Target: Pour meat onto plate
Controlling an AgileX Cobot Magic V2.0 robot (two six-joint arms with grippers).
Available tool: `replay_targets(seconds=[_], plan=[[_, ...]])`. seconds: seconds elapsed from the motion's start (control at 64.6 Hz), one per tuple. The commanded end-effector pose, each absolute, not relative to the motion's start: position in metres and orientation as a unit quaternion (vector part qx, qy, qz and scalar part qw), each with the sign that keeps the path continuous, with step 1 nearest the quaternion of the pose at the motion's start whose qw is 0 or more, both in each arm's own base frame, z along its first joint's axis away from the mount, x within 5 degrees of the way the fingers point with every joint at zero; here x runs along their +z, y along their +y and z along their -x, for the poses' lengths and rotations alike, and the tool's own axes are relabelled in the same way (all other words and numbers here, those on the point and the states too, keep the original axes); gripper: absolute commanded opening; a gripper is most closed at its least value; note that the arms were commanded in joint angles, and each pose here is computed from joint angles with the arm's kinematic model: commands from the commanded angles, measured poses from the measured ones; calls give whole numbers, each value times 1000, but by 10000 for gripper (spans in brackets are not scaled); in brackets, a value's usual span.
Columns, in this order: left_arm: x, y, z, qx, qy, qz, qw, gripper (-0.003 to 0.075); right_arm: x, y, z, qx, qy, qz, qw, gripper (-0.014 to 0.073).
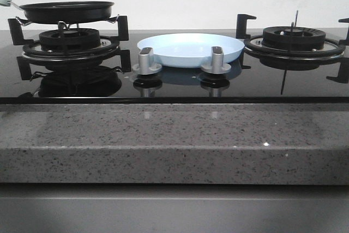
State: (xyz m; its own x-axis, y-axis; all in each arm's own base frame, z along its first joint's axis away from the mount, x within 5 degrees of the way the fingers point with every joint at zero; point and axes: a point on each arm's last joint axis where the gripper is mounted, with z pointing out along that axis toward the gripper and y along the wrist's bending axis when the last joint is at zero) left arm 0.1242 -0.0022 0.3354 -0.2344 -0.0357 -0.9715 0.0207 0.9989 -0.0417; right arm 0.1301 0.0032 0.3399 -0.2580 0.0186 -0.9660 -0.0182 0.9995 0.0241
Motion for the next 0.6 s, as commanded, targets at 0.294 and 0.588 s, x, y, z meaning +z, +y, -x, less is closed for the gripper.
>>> replay_targets(seconds=[0.294,0.588], plan=[[355,-1,-125,-25,750,12,661,671,386,20,-242,43,846,12,531,652],[355,-1,-125,-25,750,12,661,671,383,82,-345,72,894,84,433,652]])
